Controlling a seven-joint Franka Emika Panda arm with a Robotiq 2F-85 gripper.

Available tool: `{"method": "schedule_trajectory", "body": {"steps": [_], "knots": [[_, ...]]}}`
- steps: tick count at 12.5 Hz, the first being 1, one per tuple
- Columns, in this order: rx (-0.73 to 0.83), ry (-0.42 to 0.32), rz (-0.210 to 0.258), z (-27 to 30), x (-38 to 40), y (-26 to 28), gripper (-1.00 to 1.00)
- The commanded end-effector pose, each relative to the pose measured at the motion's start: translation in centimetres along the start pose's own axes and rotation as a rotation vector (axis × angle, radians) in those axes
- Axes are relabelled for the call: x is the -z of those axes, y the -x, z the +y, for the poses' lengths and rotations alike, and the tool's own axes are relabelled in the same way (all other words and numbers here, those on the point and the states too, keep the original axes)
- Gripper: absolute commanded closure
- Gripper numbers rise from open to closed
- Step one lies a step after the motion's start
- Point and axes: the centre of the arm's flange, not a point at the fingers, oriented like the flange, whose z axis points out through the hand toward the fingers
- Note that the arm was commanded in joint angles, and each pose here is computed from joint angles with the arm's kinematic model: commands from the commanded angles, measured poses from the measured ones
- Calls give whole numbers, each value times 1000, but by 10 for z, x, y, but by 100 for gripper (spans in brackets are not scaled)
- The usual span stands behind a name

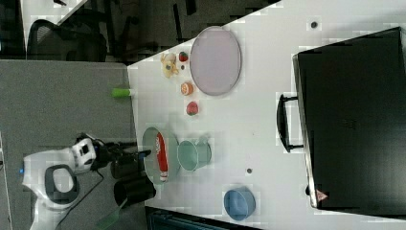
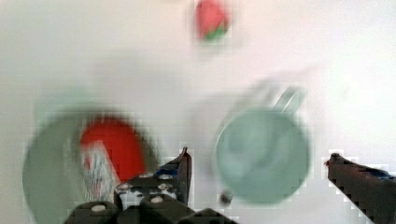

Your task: Pick Ketchup from the table and place it in strainer.

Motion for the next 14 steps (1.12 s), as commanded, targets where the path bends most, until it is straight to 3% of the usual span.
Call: {"method": "schedule_trajectory", "body": {"steps": [1,3,7,11,14], "knots": [[-300,18,48,95,44,-81,-100],[-425,29,67,153,80,-102,-100],[-579,28,23,223,134,-121,-100],[-594,55,-58,230,176,-116,-100],[-601,32,-41,232,191,-120,-100]]}}
